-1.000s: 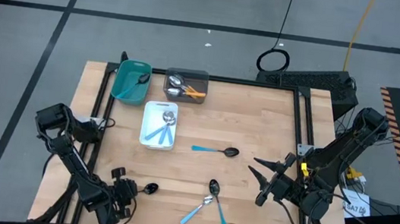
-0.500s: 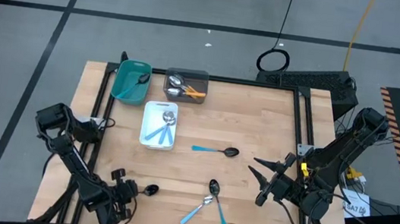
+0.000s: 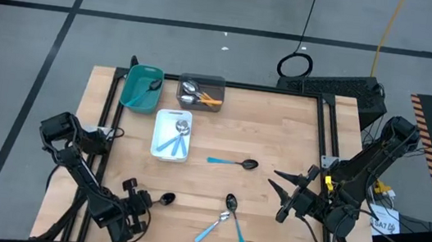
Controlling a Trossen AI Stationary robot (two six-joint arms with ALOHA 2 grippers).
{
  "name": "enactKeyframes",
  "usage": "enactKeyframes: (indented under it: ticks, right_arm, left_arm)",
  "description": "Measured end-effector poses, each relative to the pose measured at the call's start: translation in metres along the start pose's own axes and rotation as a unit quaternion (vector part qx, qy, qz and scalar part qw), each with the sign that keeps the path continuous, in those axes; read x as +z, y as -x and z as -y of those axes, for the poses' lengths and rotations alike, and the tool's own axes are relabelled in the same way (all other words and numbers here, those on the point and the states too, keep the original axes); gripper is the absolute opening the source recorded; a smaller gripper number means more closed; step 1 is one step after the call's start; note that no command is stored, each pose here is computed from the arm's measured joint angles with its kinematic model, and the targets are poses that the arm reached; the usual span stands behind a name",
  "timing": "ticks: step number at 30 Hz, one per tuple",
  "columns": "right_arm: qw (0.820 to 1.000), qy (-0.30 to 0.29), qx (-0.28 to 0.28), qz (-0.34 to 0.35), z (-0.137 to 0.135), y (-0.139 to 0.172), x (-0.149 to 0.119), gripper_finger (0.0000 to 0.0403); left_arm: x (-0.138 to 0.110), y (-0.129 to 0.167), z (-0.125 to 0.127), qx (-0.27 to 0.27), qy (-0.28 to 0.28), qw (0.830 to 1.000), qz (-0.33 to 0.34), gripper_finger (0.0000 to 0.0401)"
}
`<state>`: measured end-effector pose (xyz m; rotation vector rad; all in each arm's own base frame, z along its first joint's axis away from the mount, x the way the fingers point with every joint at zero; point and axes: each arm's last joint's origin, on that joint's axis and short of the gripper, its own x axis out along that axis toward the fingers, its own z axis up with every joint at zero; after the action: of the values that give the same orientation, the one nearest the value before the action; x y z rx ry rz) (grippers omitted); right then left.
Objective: Sort silverware by color (type)
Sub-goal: Put the bottom left blue spoon into the green bin
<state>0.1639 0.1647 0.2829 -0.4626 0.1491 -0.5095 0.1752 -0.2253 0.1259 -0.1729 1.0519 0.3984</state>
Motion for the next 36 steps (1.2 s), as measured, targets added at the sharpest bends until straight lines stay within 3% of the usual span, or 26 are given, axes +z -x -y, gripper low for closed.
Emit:
enactKeyframes:
  ticks: [9, 16, 27, 36]
  right_arm:
    - [1.0, 0.0, 0.0, 0.0, 0.0, 0.0, 0.0, 0.013]
    - [1.0, 0.0, 0.0, 0.0, 0.0, 0.0, 0.0, 0.013]
    - [1.0, 0.001, 0.0, 0.0, 0.0, 0.0, 0.0, 0.013]
    - [1.0, 0.005, 0.0, 0.0, 0.0, 0.0, 0.0, 0.013]
  left_arm:
    - [0.012, 0.006, 0.007, -0.001, -0.004, 0.999, 0.037, 0.0004]
    - [0.037, 0.02, 0.013, 0.027, -0.031, 0.997, 0.07, 0.0003]
    - [0.105, 0.054, 0.016, 0.08, -0.058, 0.989, 0.106, 0.0003]
    - [0.163, 0.081, 0.001, 0.133, -0.095, 0.98, 0.115, 0.0003]
